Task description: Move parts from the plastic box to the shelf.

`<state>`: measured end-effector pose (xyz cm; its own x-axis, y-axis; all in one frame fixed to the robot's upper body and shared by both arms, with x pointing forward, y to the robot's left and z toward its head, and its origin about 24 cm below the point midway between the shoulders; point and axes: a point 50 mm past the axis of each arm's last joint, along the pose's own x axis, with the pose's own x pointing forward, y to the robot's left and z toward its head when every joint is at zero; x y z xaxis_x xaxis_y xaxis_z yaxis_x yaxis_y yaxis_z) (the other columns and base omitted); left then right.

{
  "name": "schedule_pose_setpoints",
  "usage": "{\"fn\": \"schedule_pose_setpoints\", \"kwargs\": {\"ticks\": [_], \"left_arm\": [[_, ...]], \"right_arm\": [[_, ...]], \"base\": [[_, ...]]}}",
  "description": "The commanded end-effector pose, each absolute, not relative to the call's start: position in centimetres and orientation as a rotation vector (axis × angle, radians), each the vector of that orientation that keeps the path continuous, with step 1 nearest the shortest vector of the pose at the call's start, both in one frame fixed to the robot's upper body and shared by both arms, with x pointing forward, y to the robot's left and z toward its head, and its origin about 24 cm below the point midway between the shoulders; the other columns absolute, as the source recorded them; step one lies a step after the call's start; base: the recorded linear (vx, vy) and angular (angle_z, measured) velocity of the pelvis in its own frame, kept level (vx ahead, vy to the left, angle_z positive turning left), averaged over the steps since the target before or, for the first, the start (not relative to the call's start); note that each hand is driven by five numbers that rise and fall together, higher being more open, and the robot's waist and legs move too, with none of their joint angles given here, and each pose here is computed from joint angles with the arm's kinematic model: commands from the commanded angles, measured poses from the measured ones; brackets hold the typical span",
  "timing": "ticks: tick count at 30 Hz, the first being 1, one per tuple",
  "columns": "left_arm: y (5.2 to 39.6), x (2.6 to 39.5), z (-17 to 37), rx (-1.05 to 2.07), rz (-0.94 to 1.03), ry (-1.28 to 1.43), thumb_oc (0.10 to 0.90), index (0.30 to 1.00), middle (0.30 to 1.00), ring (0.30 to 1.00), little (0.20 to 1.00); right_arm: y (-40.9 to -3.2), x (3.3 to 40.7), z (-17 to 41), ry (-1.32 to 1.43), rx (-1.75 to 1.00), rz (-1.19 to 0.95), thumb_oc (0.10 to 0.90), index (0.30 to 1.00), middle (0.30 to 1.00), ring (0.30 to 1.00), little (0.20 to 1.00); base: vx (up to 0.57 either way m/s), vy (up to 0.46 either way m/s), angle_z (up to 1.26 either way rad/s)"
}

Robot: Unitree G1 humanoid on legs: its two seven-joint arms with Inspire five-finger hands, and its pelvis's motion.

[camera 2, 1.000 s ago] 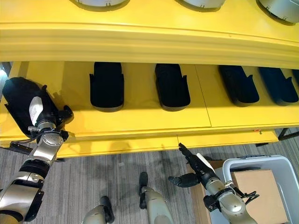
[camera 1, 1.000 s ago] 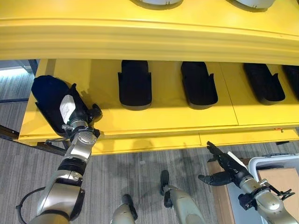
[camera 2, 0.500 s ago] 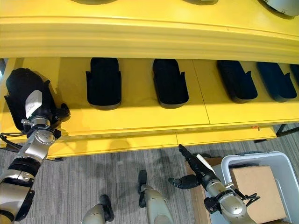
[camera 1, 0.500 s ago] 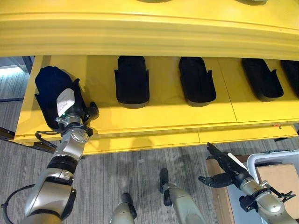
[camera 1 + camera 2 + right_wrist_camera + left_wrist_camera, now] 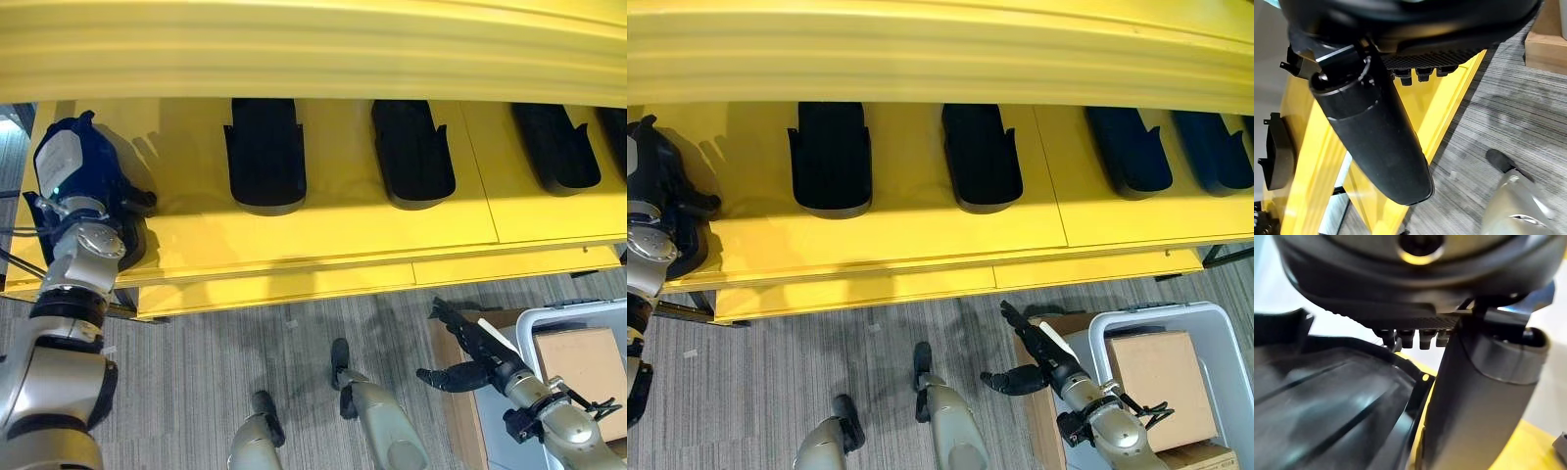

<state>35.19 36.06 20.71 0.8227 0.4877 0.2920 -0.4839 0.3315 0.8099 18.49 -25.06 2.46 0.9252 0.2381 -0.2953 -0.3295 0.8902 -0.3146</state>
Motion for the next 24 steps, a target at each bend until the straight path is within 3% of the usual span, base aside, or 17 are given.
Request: {"fn": "schedule_pose_setpoints", "kwargs": {"ticks": [1,10,24], "left_arm": [[39.0,33.3,24.6,1.128,0.791,-0.046,0.9,1.0,1.0,1.0,1.0],[38.6,33.8,25.7,1.162,0.771,-0.058,0.9,1.0,1.0,1.0,1.0],[35.2,34.9,27.6,1.186,0.675,-0.25,0.9,1.0,1.0,1.0,1.0]], "right_arm": [[-25.9,19.3,7.0,0.042,-0.394,0.271,0.9,1.0,1.0,1.0,1.0],[-26.1,19.1,7.3,0.034,-0.394,0.27,0.9,1.0,1.0,1.0,1.0],[-26.2,19.0,7.3,0.024,-0.406,0.273,0.9,1.0,1.0,1.0,1.0]], "base": [[0.0,0.0,0.0],[0.0,0.0,0.0],[0.0,0.0,0.0]]}}
